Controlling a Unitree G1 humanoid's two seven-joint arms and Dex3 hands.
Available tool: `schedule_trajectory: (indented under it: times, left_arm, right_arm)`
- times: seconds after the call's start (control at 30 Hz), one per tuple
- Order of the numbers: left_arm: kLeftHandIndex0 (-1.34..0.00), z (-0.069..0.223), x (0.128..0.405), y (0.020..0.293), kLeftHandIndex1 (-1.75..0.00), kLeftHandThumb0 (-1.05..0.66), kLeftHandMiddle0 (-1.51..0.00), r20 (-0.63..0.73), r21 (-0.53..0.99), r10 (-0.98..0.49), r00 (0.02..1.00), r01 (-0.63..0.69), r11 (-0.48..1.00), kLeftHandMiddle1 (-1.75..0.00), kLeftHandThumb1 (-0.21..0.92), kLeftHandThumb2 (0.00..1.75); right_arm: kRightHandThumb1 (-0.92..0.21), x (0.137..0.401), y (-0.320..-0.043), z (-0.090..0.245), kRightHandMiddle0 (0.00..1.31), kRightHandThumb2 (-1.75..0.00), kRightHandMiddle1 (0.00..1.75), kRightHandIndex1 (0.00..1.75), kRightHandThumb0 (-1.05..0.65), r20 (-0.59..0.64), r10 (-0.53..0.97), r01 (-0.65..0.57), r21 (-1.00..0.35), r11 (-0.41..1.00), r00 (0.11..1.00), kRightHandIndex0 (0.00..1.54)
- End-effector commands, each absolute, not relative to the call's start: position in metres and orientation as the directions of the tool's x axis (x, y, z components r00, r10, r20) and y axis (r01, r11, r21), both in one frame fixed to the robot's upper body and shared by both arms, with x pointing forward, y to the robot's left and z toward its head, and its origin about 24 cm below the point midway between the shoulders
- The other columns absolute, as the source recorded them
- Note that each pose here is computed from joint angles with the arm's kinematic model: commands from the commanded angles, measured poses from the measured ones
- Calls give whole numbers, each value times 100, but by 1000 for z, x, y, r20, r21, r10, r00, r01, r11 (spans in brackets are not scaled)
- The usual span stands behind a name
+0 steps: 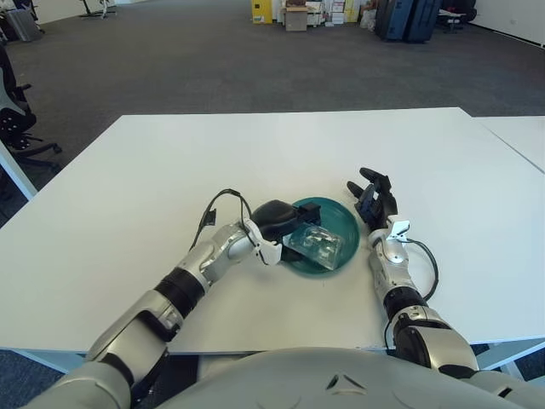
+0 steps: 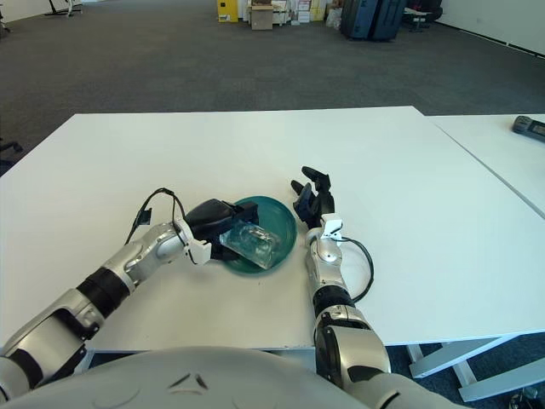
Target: Put the bottle into the plate.
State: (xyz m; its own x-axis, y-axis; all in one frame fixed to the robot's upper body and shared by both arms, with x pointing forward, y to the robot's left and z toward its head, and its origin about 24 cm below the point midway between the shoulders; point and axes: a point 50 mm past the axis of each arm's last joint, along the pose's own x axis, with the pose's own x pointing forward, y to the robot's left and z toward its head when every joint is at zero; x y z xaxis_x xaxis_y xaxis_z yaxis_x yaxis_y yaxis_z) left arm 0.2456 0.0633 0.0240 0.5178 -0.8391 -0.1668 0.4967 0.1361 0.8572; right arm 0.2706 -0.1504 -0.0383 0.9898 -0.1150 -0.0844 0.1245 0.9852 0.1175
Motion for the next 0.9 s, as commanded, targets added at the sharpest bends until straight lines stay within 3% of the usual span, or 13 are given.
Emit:
schedule_trajectory:
  times: [0.0,0.23,0.3,0.33,0.43,0.53,0.67,0.87]
  left_arm:
    - [-10,25,240,77,-175,-91,-69,-243,841,-843,479,537,62,-175,90,59]
    - [-2,34,239,80,-171,-102,-39,-247,856,-867,432,517,13,-175,92,64]
    - [-1,38,239,81,-166,-103,-20,-236,866,-879,414,500,4,-167,92,67]
    - [-1,40,239,82,-160,-104,-16,-230,870,-885,406,493,0,-147,92,69]
    - [0,45,239,83,-147,-105,-13,-210,884,-900,381,467,-9,-109,92,70]
    - [0,52,239,86,-135,-105,-12,-193,900,-915,355,436,-20,-83,92,71]
    - [0,61,239,91,-82,-105,-12,-175,917,-930,324,398,-34,-37,92,73]
    - [0,66,238,94,-45,-105,-11,-170,930,-936,309,364,-49,-12,92,74]
  right_arm:
    - [-92,244,-145,-68,3,-100,104,32,-78,-237,-107,142,135,981,966,53]
    - [-92,244,-144,-69,2,-100,104,32,-79,-237,-97,132,139,981,967,51]
    - [-92,244,-144,-69,2,-100,104,32,-80,-238,-96,131,139,982,966,51]
    - [-92,244,-144,-69,2,-101,104,32,-80,-239,-95,131,139,982,966,51]
    - [-92,244,-144,-69,2,-101,104,33,-80,-240,-94,131,141,981,966,51]
    - [-92,244,-143,-69,2,-101,104,33,-80,-238,-95,131,143,981,967,51]
    - [-92,244,-143,-69,2,-101,104,33,-79,-235,-97,132,140,981,967,50]
    - [-92,244,-143,-68,1,-101,102,33,-78,-234,-95,128,128,983,968,48]
